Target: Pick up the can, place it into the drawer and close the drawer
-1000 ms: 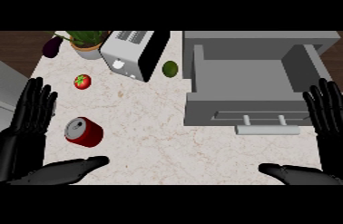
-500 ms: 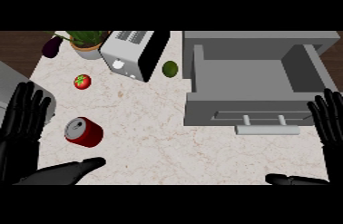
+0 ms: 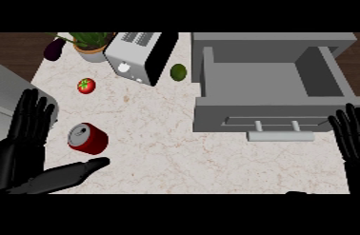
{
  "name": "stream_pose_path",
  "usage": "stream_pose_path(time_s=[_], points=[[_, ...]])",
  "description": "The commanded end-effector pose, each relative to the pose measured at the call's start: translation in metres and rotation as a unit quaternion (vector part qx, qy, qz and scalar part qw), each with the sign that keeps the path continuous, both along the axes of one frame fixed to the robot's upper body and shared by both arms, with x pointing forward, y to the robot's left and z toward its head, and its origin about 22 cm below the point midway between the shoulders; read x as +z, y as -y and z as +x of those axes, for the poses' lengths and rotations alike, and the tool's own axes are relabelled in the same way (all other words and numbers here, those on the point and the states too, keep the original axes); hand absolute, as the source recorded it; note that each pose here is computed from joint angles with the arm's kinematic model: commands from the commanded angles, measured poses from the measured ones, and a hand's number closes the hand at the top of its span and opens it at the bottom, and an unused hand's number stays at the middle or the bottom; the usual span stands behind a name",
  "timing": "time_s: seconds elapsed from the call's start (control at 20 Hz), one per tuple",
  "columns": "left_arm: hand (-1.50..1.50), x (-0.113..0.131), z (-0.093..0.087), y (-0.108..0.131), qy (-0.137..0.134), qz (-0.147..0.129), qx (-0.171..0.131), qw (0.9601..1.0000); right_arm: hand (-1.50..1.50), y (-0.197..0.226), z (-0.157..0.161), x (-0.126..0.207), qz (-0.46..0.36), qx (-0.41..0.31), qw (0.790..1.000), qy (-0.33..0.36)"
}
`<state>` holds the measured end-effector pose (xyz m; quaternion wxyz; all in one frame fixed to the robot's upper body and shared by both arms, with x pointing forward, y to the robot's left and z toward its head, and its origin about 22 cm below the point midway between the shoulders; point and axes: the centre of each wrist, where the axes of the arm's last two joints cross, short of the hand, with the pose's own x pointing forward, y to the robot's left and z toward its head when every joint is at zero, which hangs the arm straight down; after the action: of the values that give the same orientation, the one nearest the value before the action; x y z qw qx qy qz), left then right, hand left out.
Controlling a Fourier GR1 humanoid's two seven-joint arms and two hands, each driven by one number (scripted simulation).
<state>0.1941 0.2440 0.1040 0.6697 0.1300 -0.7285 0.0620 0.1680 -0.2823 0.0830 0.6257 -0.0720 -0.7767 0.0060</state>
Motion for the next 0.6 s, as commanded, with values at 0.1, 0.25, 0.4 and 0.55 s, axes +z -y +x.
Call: stream_pose_path(time_s=[0.1, 0.25, 0.4, 0.55], points=[[-1.50, -0.005, 0.007, 0.000, -0.007, -0.010, -0.005, 0.9999, -1.50, -0.003, 0.006, 0.000, 0.001, -0.005, 1.000, 0.002], [-1.50, -0.022, 0.006, -0.028, -0.013, -0.006, 0.003, 0.9999, -1.50, 0.014, 0.001, -0.002, -0.008, -0.006, 1.000, 0.007], [-1.50, -0.029, 0.025, -0.008, 0.003, 0.003, 0.013, 0.9999, -1.50, 0.020, -0.004, -0.026, -0.010, 0.001, 1.000, 0.006], [-1.50, -0.058, 0.039, -0.017, -0.016, -0.006, 0.017, 0.9997, -1.50, 0.023, 0.004, -0.017, -0.006, 0.004, 1.000, 0.001]])
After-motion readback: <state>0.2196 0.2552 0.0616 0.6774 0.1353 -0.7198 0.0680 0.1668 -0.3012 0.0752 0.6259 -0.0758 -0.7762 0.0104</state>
